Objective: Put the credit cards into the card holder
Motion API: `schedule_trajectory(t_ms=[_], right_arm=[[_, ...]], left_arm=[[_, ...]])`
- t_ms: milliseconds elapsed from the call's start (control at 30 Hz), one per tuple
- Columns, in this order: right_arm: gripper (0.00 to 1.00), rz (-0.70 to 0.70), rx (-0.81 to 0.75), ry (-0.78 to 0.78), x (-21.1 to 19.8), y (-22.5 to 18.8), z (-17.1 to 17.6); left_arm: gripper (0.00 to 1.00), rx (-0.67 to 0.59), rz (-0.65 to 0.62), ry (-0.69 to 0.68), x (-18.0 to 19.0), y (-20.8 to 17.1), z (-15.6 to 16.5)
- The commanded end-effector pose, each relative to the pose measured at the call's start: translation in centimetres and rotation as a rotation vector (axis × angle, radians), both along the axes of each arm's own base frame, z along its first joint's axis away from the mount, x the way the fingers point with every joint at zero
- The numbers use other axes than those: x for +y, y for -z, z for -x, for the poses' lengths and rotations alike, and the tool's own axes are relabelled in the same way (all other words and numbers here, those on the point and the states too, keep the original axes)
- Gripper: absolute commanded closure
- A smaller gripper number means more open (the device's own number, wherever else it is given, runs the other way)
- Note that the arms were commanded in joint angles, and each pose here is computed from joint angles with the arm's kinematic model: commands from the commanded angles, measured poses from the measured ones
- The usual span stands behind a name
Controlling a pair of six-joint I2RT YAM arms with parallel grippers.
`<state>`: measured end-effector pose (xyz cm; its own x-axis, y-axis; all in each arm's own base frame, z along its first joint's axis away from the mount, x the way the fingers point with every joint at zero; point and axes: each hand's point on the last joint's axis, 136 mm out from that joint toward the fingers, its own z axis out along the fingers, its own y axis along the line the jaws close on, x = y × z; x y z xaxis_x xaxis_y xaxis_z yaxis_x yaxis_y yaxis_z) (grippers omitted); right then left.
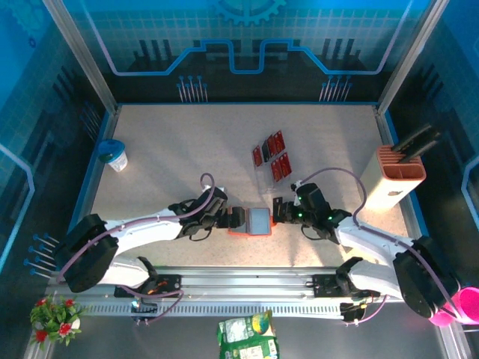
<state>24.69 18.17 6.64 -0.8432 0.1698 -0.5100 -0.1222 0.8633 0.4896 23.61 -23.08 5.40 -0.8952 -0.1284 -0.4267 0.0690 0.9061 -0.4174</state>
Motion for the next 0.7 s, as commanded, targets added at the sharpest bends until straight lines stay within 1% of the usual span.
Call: schedule_trajectory(t_ms=[0,133,267,467,533,667], right_arm=[[1.0,-0.032,-0.041,-0.042,0.6,-2.7,-0.5],[1.0,-0.116,-0.075,-0.053,1.8,-5.1,-0.8],[1.0,-0.198,-0.098,-0.034,2.6,-6.5,-0.7],[1.0,-0.291,-0.136,-0.007,4.0,-6.9,-0.3],[1.0,-0.283,-0.155,0.01,4.4,-6.7,-0.3],[1.0,-0.217,-0.18,0.023,5.3,-6.6,-0.2]], left_arm=[[0.01,-0.026,-0.053,0.026,0.3,-1.0,-0.2],[0.01,-0.023,-0.111,0.042,0.8,-0.8,-0.3],[0.01,-0.016,-0.158,0.065,1.0,-0.4,-0.3],[0.01,-0.01,-0.228,0.079,1.7,0.0,-0.4],[0.01,-0.011,-0.236,0.069,2.1,0.0,-0.2],[0.01,-0.012,-0.25,0.069,2.5,-0.1,0.1]])
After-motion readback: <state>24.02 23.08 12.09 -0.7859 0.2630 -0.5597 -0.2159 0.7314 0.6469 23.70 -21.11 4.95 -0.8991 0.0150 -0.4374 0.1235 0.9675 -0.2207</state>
